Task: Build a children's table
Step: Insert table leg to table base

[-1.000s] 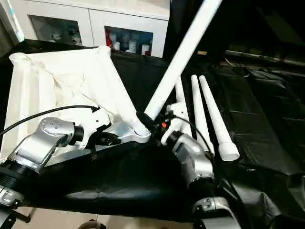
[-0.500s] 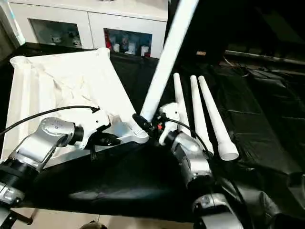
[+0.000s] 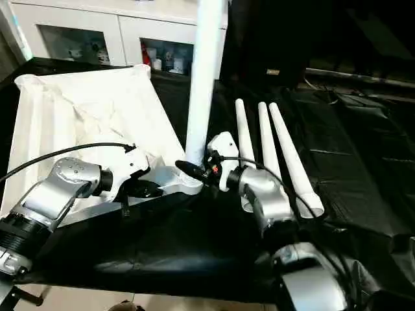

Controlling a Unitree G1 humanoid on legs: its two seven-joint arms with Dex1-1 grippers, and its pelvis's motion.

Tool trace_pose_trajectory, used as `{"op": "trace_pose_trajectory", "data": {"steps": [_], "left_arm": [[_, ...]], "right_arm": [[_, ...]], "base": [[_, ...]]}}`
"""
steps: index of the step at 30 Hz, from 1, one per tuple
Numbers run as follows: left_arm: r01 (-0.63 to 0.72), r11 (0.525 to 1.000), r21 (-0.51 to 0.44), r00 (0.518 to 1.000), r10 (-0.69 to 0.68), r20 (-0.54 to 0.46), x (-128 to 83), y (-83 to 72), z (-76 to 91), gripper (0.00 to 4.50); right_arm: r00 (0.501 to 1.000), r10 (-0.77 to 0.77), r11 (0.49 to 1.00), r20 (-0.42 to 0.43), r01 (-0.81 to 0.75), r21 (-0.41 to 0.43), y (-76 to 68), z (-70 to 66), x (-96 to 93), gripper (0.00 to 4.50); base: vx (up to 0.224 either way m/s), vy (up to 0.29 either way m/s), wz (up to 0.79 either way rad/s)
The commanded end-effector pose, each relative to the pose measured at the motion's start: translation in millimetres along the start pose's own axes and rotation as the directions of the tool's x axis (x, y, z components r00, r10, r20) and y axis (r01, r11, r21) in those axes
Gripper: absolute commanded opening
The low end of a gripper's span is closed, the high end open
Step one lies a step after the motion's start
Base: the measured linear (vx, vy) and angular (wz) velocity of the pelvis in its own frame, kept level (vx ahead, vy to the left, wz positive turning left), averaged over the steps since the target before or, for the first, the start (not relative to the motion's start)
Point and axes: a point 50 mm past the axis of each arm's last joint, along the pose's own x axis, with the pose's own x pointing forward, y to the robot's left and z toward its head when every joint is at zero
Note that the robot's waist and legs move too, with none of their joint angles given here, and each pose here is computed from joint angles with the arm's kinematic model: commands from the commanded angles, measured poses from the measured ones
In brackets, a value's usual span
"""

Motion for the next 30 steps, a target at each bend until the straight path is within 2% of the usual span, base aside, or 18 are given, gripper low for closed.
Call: {"op": "trace_pose_trajectory", "data": {"steps": [1, 7, 18, 24, 30], "left_arm": [[0.013, 0.998, 0.054, 1.000, -0.012, -0.015, -1, 0.6, 6.5, 0.00], [0.120, 0.983, 0.136, 0.992, -0.123, 0.012, 0, -12.1, 8.3, 0.00], [0.283, 0.942, 0.180, 0.959, -0.284, -0.021, -11, -22.7, 5.2, 0.00], [0.317, 0.930, 0.186, 0.948, -0.315, -0.037, -16, -25.8, 3.5, 0.00], [0.290, 0.942, 0.170, 0.957, -0.288, -0.041, -19, -23.5, 0.4, 0.00]], "right_arm": [[0.971, 0.044, 0.995, -0.237, -0.021, 0.098, 10.1, -48.7, -14.1, 1.92], [0.945, 0.168, 0.984, -0.280, -0.145, 0.102, 12.3, -52.6, -22.2, 1.92], [0.898, 0.313, 0.949, -0.310, -0.291, 0.118, 16.1, -55.2, -34.1, 1.92], [0.874, 0.362, 0.932, -0.324, -0.340, 0.124, 20.0, -58.7, -37.8, 1.92], [0.870, 0.376, 0.927, -0.319, -0.352, 0.132, 23.7, -61.7, -36.0, 1.92]], "base": [[0.000, 0.000, 0.00], [0.000, 0.000, 0.00], [0.000, 0.000, 0.00], [0.000, 0.000, 0.00], [0.000, 0.000, 0.00]]}}
